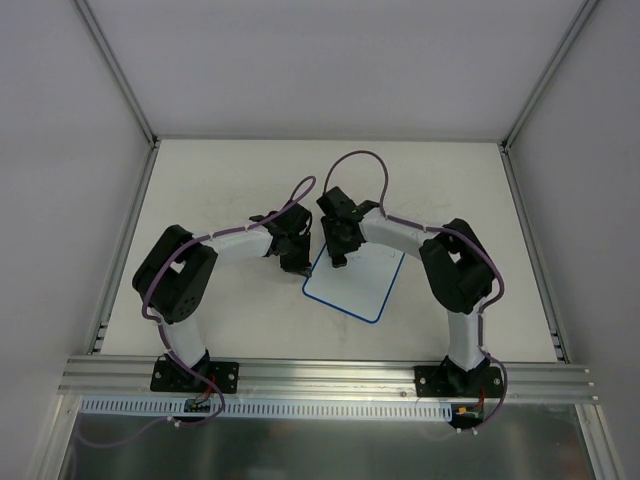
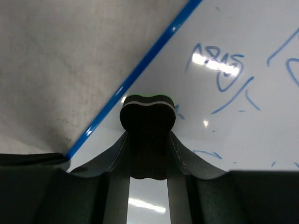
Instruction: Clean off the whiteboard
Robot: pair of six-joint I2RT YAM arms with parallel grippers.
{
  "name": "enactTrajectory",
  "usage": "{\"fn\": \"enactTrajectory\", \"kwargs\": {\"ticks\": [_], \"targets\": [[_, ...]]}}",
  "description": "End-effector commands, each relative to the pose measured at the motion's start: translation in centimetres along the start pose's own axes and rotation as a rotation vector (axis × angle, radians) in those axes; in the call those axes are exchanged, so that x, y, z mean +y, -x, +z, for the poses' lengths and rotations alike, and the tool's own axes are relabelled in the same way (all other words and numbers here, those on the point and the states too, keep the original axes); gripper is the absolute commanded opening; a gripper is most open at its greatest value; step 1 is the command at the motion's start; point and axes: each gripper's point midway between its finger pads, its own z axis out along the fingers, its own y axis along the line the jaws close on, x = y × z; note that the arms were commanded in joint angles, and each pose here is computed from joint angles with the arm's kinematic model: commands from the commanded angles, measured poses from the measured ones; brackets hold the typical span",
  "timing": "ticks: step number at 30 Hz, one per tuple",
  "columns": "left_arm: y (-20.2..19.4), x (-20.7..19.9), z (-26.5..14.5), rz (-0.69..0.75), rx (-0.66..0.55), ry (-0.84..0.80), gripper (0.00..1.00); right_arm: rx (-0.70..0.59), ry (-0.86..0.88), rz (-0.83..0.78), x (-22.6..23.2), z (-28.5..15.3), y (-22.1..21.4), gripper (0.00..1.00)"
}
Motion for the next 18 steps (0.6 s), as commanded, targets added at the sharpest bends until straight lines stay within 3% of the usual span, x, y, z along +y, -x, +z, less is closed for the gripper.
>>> {"fn": "enactTrajectory", "kwargs": {"ticks": [1,13,18], "targets": [[-6.4,7.1,1.5,0.005,0.208,0.27,0.0,0.093,0.048,-0.017,1.3,1.9,-3.7,0.0],[-6.6,7.4,1.5,-0.003,0.209,0.276,0.0,0.046,-0.171,0.374,-13.5,-0.6,-4.8,0.0],[-6.6,7.4,1.5,-0.008,0.213,0.274,0.0,0.008,-0.166,0.475,-15.3,-2.1,-4.0,0.0]]}}
